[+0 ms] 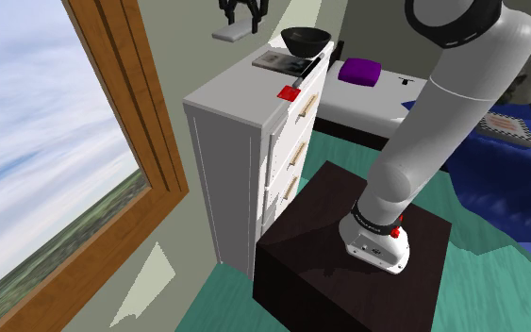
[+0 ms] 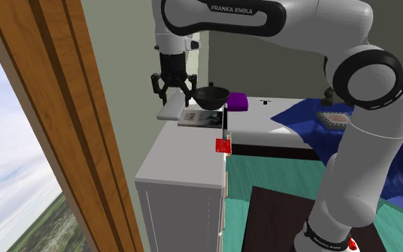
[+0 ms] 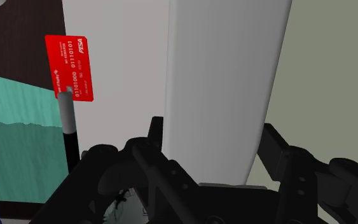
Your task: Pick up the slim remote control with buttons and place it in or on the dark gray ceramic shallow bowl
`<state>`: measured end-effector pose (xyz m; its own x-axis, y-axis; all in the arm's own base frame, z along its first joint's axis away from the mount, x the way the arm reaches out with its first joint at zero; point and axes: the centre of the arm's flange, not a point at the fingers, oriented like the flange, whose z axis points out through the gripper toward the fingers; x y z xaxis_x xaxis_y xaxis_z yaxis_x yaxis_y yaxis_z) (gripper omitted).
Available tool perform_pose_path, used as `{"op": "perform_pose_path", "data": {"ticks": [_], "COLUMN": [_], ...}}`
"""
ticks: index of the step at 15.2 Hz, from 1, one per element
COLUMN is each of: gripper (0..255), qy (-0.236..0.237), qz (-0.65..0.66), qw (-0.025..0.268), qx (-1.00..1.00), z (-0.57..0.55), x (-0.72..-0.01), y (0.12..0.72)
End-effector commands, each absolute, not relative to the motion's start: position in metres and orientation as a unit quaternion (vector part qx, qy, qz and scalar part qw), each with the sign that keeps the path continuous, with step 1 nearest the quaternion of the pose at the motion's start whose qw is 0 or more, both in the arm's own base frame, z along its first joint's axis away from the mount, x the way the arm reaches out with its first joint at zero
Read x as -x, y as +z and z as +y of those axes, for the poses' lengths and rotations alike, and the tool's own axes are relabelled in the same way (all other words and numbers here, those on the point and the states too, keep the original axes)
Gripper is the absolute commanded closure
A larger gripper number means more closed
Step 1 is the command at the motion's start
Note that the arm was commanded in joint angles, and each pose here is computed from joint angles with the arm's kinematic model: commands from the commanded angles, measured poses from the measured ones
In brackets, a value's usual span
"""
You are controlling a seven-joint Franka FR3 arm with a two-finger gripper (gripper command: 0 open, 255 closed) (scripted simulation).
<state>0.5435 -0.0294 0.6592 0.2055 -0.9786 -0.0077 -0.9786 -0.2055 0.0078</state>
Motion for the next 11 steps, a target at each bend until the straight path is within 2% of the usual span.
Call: {"op": "perform_pose_path", "data": {"ticks": [1,11], "gripper": [255,255], "qy": [-0.006,-0.006], "qz": [-0.63,-0.63], "qw": [0.001,0.001], "qx": [-0.776,-0.776], "z": [-0.043,-0.175], "x": [-0.542,-0.534], "y": [0.664,0.665]}}
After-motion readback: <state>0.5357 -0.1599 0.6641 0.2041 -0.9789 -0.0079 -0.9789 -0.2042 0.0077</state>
